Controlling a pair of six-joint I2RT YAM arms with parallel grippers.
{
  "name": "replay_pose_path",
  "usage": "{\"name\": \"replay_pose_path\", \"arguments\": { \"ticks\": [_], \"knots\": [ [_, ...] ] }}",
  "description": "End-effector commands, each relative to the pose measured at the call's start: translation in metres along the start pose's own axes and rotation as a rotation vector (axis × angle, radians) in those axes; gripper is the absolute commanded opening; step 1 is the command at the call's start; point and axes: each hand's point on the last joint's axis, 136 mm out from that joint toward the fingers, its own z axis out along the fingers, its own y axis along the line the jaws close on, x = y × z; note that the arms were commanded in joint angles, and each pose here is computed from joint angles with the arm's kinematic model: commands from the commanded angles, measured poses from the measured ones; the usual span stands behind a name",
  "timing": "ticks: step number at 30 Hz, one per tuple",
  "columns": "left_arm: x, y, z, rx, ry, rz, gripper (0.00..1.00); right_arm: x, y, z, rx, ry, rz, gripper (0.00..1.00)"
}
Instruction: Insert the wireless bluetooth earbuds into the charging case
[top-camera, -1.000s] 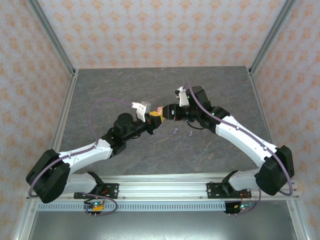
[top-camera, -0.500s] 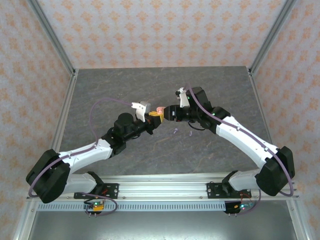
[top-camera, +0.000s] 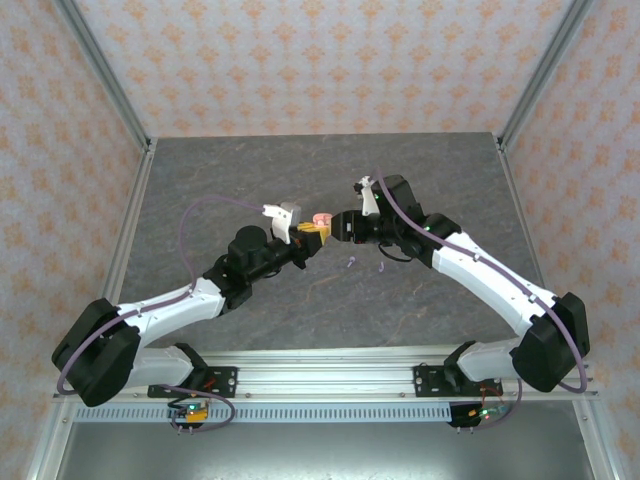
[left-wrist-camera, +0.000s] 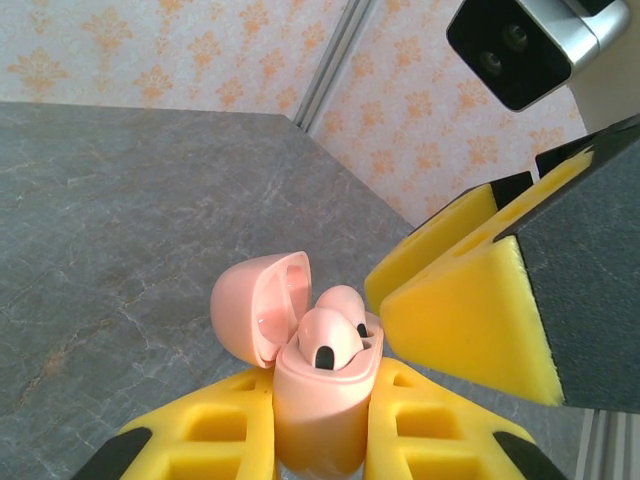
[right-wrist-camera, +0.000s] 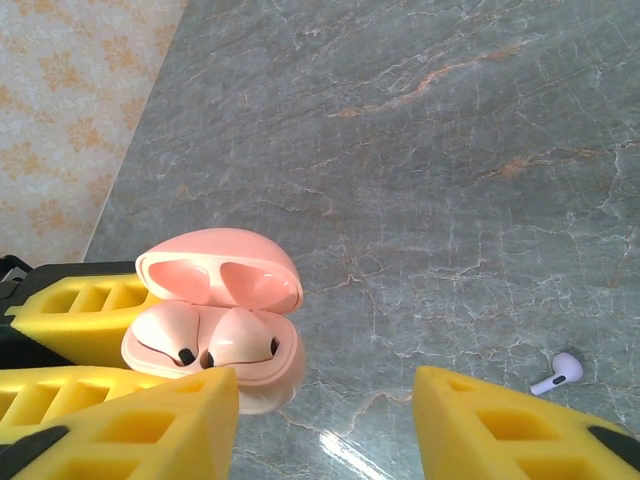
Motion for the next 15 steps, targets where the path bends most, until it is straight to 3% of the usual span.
{"name": "replay_pose_path", "arguments": {
  "ticks": [1, 15],
  "knots": [
    [-0.020, -0.014, -0.004, 0.037, -0.036, 0.053, 0.00, -0.017, 0.008, -0.016, 0.007, -0.064, -0.017, 0.50],
    [0.004, -0.018, -0.010, 0.012, 0.096, 0.302, 0.00, -0.026, 0.025, -0.028, -0.067, -0.101, -0.005, 0.50]
  ]
}}
